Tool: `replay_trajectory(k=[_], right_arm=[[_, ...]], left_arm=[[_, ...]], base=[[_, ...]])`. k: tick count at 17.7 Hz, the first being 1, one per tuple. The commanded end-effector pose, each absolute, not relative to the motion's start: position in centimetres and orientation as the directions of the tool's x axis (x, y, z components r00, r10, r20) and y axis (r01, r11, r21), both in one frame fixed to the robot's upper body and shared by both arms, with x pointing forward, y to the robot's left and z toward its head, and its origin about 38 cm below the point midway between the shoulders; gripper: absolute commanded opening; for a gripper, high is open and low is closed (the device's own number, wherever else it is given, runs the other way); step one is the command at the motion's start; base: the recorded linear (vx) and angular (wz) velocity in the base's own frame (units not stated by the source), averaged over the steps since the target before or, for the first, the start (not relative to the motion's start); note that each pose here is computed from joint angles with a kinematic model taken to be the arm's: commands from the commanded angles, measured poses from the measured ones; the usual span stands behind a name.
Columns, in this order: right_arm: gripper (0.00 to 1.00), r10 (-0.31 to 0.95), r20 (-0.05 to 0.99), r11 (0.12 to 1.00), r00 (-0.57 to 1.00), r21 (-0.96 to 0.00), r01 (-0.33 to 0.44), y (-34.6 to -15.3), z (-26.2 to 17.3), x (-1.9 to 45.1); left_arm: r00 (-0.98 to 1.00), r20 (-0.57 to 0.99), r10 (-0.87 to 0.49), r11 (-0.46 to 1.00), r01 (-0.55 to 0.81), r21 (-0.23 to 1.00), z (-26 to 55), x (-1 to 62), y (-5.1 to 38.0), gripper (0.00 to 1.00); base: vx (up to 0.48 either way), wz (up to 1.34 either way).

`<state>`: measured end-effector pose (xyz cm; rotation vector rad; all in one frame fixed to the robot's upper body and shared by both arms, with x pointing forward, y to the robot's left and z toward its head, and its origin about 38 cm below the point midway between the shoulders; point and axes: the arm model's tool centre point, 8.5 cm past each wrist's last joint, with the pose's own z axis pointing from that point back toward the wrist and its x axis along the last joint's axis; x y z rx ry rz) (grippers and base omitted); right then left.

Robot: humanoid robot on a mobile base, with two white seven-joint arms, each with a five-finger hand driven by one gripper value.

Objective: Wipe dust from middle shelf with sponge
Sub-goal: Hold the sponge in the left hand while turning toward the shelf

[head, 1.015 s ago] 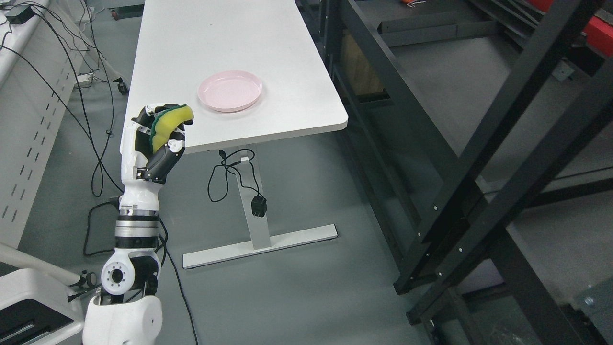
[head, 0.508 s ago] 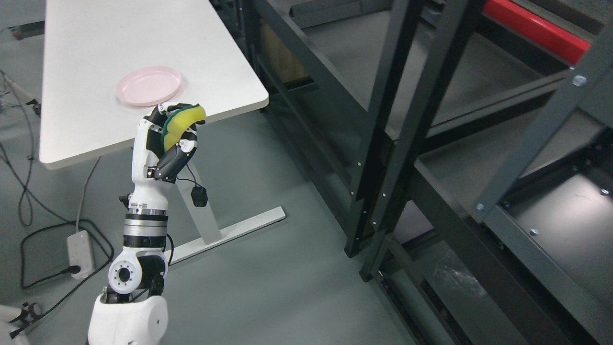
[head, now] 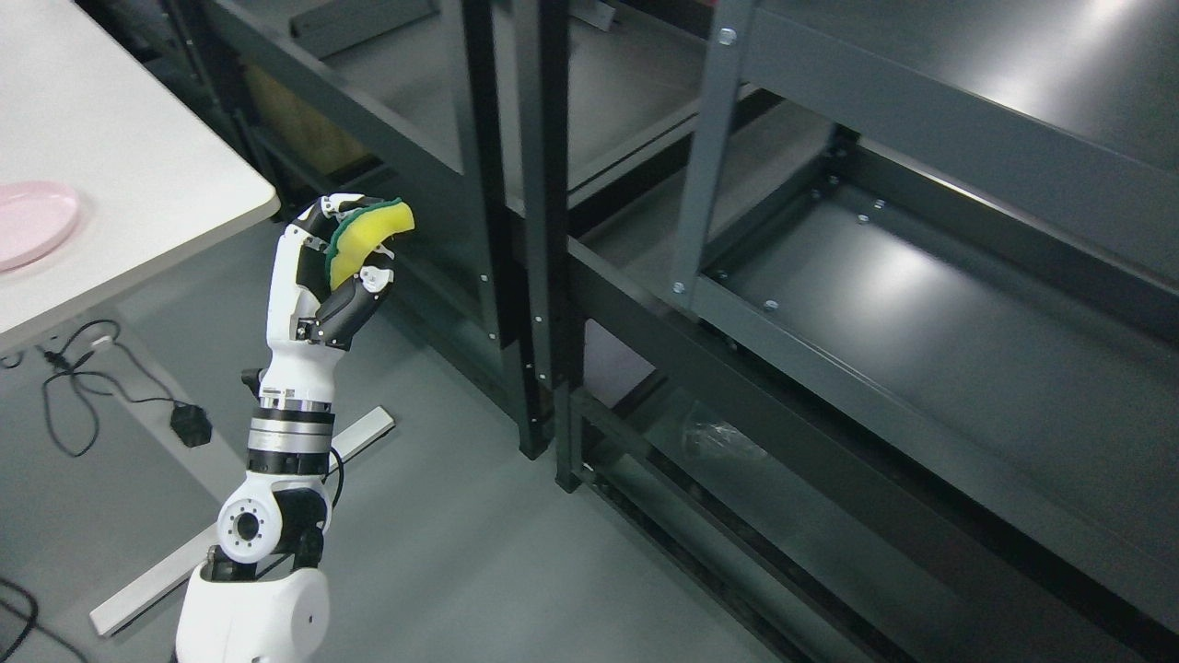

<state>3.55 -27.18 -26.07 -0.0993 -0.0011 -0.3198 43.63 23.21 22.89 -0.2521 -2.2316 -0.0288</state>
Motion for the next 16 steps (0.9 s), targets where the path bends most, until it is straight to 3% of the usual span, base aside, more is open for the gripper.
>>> replay_trajectory(k=[1, 7, 10, 16], right_arm=[[1.00, -0.313, 0.039, 0.942, 0.949, -0.112, 0.316, -28.4, -26.0, 4.1], [1.00, -0.313, 0.039, 0.942, 0.949, -0.112, 0.316, -28.4, -26.0, 4.1], [1.00, -0.313, 0.039, 0.942, 0.949, -0.112, 0.316, -28.4, -26.0, 4.1], [1.00, -0.313, 0.039, 0.942, 0.949, -0.112, 0.316, -28.4, -26.0, 4.1]], left_arm=[[-0.623, 0.768, 0.151, 0.983, 0.175, -0.052, 23.6, 43.5, 24.2, 0.00], [-0.623, 0.767, 0.153, 0.982, 0.183, -0.047, 23.9, 43.5, 23.9, 0.00], [-0.629, 0.758, 0.173, 0.960, 0.281, 0.014, 24.6, 43.0, 20.2, 0.00], [-0.707, 0.707, 0.014, 0.741, 0.482, 0.467, 25.3, 41.4, 7.1, 0.00]], base=[[-0.127, -0.63], [-0.091, -0.63], [-0.063, -0.55], [-0.011, -0.46]])
